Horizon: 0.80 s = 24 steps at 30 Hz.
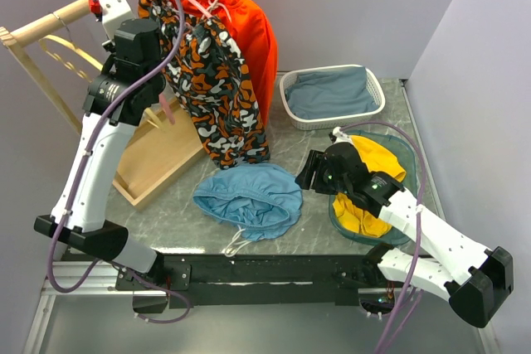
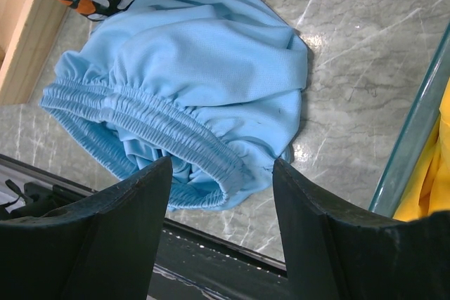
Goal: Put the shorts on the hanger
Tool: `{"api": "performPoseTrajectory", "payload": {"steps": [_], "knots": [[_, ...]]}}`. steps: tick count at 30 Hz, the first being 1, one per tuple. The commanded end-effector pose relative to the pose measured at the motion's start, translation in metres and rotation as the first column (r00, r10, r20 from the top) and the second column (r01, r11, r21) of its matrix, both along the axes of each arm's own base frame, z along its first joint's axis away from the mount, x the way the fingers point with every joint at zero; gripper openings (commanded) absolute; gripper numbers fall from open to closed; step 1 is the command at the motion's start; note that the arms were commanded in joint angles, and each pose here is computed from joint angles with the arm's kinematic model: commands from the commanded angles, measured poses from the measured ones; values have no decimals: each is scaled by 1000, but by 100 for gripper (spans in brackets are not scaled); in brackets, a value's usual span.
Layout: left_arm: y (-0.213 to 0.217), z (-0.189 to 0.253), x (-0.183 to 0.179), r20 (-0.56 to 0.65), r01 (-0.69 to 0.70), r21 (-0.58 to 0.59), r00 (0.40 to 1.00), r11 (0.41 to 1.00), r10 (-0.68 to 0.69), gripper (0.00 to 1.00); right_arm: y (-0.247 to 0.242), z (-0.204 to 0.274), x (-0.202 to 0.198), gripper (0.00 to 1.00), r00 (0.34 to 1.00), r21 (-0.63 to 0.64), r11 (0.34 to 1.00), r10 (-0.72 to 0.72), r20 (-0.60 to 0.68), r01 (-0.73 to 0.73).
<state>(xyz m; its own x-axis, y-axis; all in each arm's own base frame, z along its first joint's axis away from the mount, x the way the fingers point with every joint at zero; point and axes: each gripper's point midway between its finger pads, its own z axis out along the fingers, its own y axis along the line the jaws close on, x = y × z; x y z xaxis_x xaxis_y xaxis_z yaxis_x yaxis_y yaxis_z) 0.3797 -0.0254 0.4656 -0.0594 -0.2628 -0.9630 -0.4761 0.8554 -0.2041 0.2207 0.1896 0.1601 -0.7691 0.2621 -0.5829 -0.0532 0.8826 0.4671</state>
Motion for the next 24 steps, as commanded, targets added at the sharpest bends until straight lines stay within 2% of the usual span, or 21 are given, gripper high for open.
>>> {"api": "performPoseTrajectory", "payload": {"steps": [1,3,14,24], "knots": [[-6,23,-4,85,56,-42,995,998,-53,6,2,7,2,67,1000,-2,1000,13,27,-13],[-6,26,-4,89,57,-41,995,998,-53,1,3,7,3,67,1000,1,1000,14,25,-14],[-8,67,-28,208,83,-57,976,995,-70,1,9,6,7,67,1000,8,1000,22,21,-22],[-40,71,-49,234,232,-86,950,969,-207,1,8,3,6,67,1000,9,1000,21,17,-21]]}}
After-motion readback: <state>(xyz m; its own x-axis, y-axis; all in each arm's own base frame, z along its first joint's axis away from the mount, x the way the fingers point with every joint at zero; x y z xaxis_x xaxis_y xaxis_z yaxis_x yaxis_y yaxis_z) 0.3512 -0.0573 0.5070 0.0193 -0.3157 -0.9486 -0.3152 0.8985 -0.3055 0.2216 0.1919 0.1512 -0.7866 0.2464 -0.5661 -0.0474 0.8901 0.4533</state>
